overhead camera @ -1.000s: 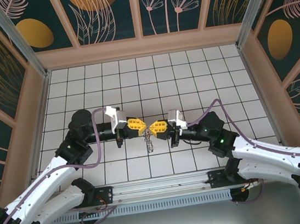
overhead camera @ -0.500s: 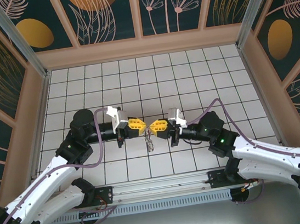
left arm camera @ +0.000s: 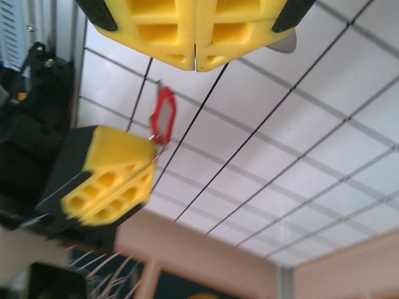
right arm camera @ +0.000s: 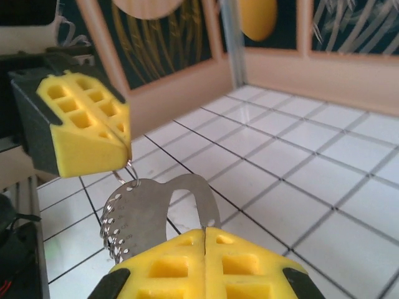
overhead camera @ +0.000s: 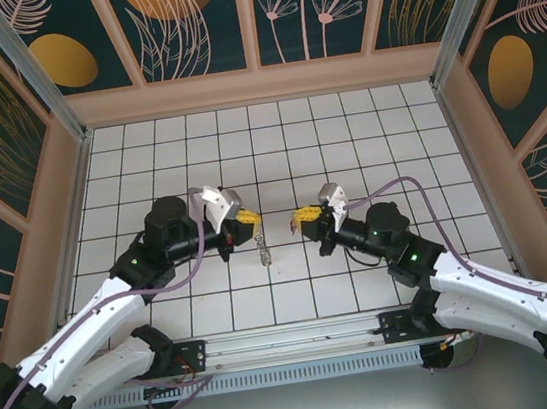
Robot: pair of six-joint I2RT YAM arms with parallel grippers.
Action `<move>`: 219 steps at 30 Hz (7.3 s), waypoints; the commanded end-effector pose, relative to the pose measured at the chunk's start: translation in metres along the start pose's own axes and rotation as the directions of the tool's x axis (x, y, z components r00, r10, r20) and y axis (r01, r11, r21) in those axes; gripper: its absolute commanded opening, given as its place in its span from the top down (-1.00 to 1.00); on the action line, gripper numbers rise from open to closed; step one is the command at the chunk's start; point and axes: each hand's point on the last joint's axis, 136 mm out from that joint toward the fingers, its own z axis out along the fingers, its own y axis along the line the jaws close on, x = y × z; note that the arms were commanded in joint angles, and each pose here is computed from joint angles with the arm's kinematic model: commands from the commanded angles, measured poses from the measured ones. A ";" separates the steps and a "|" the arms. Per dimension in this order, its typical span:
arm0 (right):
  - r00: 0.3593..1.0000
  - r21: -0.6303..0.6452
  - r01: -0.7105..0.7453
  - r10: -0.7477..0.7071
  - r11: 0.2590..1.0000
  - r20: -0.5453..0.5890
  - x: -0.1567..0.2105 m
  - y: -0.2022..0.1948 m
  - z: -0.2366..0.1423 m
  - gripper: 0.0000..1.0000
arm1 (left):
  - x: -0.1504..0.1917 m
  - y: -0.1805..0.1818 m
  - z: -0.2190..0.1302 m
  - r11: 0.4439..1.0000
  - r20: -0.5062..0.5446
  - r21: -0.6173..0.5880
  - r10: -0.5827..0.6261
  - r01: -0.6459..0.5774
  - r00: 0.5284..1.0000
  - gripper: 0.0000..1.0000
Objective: Put the keys on the keyring
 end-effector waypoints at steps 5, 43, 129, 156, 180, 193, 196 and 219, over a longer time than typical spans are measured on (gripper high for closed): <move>0.956 0.217 -0.232 0.263 0.948 -0.128 0.063 -0.055 0.005 1.00 | 0.076 0.049 0.017 0.948 -0.178 -0.242 -0.254 0.208 0.951 1.00; 0.820 0.344 -0.323 0.443 0.882 -0.363 0.173 -0.073 0.016 1.00 | 0.152 0.188 0.100 0.808 -0.261 -0.521 -0.458 0.275 0.850 0.99; 0.351 -0.200 0.230 -0.273 0.952 -0.896 0.233 0.056 0.104 0.48 | 0.070 0.180 -0.084 0.657 0.263 -0.539 -0.463 0.526 0.847 -0.63; 0.408 -0.183 0.201 -0.253 0.962 -0.877 0.212 0.069 0.105 0.34 | 0.068 0.177 -0.086 0.667 0.264 -0.535 -0.450 0.518 0.853 -0.64; 0.336 -0.125 0.212 -0.192 0.969 -0.922 0.234 0.050 0.097 0.40 | 0.068 0.178 -0.088 0.661 0.269 -0.546 -0.444 0.515 0.855 -0.64; 0.361 -0.057 0.242 -0.144 0.969 -0.921 0.227 0.033 0.097 0.69 | 0.065 0.178 -0.089 0.663 0.272 -0.545 -0.439 0.513 0.856 -0.64; 0.375 -0.051 0.242 -0.142 0.969 -0.916 0.222 0.033 0.096 0.87 | 0.064 0.178 -0.089 0.664 0.273 -0.544 -0.437 0.512 0.857 -0.64; 0.673 -0.167 0.103 -0.193 0.980 -0.714 0.140 0.057 0.084 1.00 | 0.048 0.165 -0.085 0.724 0.257 -0.481 -0.421 0.494 0.870 -0.63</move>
